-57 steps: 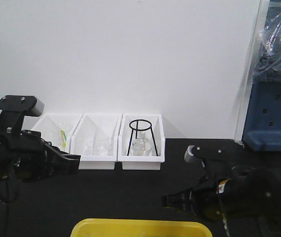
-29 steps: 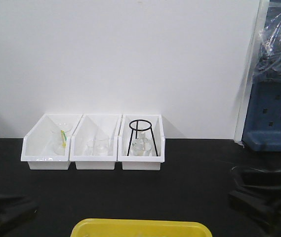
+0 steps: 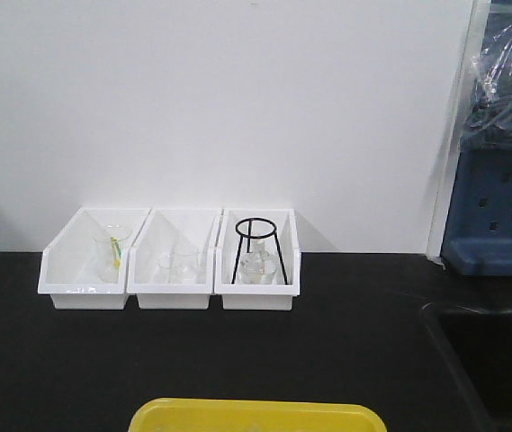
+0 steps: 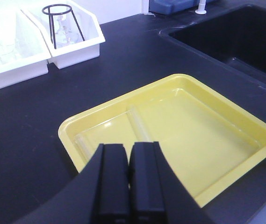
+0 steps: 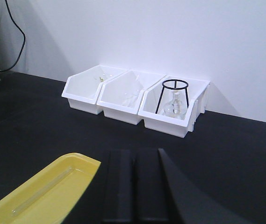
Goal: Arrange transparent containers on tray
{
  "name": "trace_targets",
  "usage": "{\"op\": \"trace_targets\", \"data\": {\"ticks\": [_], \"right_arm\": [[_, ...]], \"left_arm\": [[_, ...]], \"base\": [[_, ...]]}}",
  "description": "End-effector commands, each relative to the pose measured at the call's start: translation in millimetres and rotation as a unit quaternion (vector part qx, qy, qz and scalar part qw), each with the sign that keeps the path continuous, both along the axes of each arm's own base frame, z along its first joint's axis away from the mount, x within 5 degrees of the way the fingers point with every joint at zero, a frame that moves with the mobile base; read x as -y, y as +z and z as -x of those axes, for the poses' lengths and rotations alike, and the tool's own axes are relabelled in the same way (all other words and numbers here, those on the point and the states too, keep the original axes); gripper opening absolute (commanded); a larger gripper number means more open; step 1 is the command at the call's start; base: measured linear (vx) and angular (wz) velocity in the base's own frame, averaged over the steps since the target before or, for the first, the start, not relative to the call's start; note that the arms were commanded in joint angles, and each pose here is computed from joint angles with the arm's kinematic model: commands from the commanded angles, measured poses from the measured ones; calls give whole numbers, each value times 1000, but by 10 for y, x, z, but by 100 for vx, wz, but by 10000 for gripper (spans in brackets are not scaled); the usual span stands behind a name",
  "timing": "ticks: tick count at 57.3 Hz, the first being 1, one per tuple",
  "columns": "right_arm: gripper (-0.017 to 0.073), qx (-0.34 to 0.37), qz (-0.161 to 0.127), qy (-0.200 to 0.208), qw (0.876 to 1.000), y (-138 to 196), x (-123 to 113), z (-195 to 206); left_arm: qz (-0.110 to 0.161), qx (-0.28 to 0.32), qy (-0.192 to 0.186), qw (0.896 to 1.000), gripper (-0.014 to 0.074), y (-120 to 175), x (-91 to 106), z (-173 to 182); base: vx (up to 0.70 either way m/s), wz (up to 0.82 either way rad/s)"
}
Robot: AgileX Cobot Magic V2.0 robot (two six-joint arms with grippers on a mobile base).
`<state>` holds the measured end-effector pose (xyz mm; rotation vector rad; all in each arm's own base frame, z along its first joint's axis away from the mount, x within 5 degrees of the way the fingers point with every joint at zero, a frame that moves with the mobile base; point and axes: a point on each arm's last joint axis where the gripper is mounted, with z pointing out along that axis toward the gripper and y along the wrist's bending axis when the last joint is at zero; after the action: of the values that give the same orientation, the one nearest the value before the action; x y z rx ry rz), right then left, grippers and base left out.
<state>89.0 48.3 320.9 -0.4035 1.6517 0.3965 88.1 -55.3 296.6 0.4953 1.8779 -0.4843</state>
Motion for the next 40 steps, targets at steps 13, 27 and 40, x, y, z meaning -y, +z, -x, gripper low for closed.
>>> {"op": "trace_targets", "data": {"ticks": [13,27,40], "right_arm": [[-13,50,-17,-12,999,164,21,-10],[-13,50,-17,-12,999,164,21,-10],[-13,50,-17,-12,999,164,21,-10]], "left_arm": [[31,30,15,999,-1,147,-7,-20],[31,30,15,999,0,147,-7,-20],[22,46,30,998,-1,165,-44,-9]], "base": [[0,0],[0,0],[0,0]]}}
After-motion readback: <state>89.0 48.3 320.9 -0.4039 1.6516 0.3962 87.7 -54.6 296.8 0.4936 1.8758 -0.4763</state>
